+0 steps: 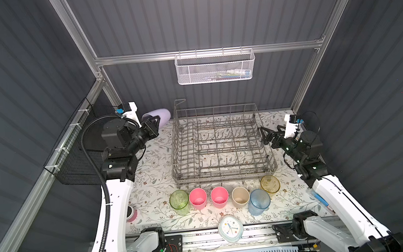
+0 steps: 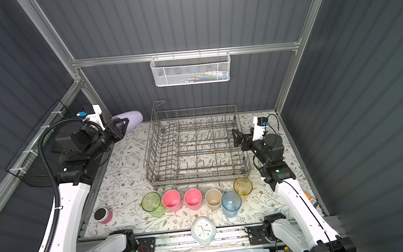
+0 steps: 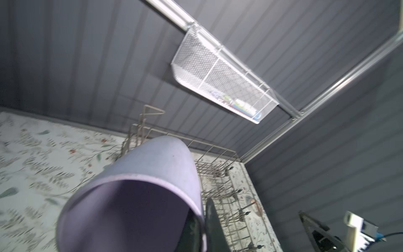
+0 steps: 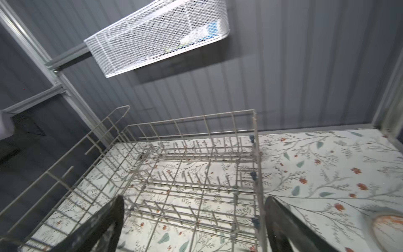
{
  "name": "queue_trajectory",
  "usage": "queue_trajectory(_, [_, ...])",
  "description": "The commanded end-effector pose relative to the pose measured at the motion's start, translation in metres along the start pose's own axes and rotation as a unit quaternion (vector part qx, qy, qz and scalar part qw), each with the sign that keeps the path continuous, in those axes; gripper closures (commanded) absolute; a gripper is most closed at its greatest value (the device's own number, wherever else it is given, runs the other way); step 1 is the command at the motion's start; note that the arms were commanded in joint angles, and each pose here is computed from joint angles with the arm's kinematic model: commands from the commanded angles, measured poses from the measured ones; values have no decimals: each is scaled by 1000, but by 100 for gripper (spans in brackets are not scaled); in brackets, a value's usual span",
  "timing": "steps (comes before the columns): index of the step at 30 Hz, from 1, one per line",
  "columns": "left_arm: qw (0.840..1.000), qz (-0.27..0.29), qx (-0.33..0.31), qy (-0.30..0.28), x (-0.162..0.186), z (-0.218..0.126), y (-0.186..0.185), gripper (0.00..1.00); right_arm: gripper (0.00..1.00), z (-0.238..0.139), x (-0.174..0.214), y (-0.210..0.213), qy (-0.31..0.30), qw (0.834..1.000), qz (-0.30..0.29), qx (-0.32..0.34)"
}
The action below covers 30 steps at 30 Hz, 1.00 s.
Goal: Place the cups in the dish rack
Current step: 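Lift the lavender cup with the left gripper up above the rack, then close the right gripper on the lavender cup while the left gripper holds it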
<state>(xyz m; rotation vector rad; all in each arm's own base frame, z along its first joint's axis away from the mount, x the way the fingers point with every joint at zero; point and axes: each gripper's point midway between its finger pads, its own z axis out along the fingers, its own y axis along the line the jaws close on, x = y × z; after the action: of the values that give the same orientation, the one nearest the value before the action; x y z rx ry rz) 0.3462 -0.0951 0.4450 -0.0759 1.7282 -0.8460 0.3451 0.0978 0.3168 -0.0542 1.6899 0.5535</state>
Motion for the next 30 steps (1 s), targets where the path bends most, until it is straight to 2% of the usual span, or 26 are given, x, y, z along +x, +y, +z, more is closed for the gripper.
queue_trajectory(1, [992,5,122,-17,-14,1,-50,100,1,1,-8,35,5,996,30,-85])
queue_trajectory(9, [976,-16,216,19,18,20,-78,100,1,12,-10,61,21,984,78,-161])
queue_trajectory(14, [948,-62,310,17,37,25,-91,100,1,9,-26,97,14,950,137,-280])
queue_trajectory(20, [913,-73,398,53,69,30,-117,100,1,28,-26,112,45,904,214,-367])
queue_trajectory(23, [901,-57,422,86,89,34,-132,100,1,35,-24,117,60,884,237,-398])
queue_trajectory(26, [895,-51,429,110,105,42,-138,100,1,40,-19,126,84,866,245,-428])
queue_trajectory(30, [882,-61,445,139,124,52,-145,100,1,44,-14,134,96,851,253,-449])
